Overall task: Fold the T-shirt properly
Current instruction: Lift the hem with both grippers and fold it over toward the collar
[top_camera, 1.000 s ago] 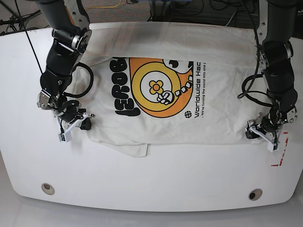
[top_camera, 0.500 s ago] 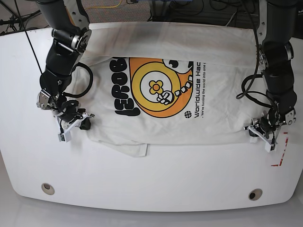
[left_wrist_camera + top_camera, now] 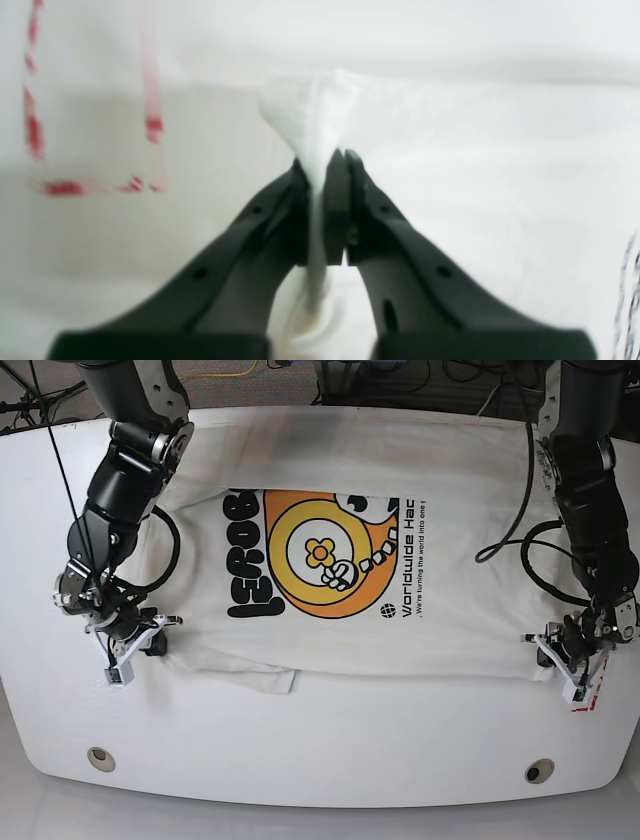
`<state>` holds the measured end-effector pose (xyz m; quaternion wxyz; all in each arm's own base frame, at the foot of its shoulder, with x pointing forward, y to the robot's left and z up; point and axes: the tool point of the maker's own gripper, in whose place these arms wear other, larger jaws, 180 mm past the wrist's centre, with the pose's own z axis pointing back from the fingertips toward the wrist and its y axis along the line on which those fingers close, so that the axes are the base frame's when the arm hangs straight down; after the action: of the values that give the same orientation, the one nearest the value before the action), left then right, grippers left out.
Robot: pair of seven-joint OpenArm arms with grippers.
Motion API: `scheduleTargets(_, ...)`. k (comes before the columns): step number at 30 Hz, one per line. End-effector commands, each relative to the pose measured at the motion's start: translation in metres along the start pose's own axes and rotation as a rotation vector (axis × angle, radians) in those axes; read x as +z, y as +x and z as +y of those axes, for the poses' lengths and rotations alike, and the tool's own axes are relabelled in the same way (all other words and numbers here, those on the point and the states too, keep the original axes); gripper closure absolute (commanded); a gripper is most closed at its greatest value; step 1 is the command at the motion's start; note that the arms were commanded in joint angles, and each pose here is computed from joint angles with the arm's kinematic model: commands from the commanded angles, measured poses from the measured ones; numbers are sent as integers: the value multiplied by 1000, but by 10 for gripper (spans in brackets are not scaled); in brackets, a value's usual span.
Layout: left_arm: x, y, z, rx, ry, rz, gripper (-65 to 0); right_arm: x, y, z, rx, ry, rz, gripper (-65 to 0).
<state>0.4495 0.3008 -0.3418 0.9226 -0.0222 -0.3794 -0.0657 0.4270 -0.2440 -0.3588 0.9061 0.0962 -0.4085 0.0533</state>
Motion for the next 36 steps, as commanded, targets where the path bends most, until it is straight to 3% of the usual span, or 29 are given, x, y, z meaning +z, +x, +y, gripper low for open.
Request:
scheduleTargets(1,18,28,10,-44,38,-54,0,20,38,-12,54,-51,-78,0)
scheduleTargets(11,45,26,-4,-211,50,-37,0,54,39,-27,141,-147,-45,0)
scheduleTargets(22,80,0,-18,-382,98,29,0,86,5,-29,215,-225,32,0)
scheduleTargets(36,123,-57,-1,-404,193,122,0,134,-33,-18,320,-323,153,0)
